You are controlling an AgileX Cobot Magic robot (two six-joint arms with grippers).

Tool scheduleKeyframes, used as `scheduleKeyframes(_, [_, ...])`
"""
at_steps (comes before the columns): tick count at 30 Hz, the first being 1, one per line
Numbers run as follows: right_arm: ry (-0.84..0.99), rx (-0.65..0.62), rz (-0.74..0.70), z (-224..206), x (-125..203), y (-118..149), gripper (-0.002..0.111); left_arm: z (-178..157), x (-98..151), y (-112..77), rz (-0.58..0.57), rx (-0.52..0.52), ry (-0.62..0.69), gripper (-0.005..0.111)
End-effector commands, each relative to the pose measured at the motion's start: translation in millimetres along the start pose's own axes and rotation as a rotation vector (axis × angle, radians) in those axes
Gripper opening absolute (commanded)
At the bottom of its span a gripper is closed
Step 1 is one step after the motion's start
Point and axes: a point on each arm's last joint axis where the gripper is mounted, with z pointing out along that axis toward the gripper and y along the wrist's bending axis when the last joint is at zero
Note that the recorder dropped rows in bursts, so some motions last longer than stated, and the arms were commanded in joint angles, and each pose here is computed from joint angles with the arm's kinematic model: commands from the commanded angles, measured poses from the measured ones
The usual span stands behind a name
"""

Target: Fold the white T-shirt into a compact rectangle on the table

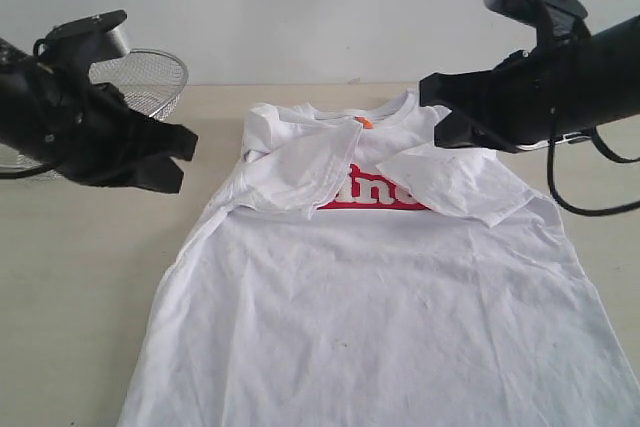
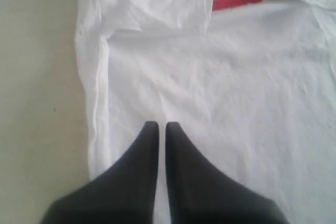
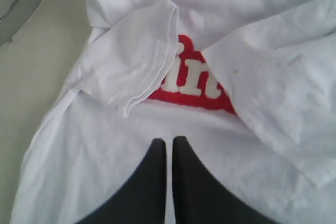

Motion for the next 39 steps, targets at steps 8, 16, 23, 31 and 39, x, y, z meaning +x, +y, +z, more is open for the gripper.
scheduleKeyframes(8, [0.084, -0.076, -0.068, 21.9, 7.6, 21.5, 0.0, 6.2, 42.3, -29.9, 0.017, 0.081, 0.008, 0.005])
scheduleKeyframes(16, [0.191, -0.295, -0.103, 148.2, -85.1, 34.8, 0.0, 64.3, 51.5, -18.3, 0.037, -0.043, -0.002, 0.005])
scheduleKeyframes(23, [0.203, -0.316, -0.195, 212.9, -96.1, 49.6, 0.0, 123.5, 62.5, 3.8, 0.038, -0.142, 0.069, 0.005])
scheduleKeyframes(31, [0.294, -0.282, -0.263, 239.1, -69.1, 52.1, 0.0, 125.1, 64.7, 10.4, 0.046, -0.153, 0.082, 0.005])
scheduleKeyframes(39, [0.333, -0.269, -0.248, 251.1, -58.1, 44.3, 0.0, 118.2, 64.4, 6.8, 0.053, -0.129, 0.102, 0.005])
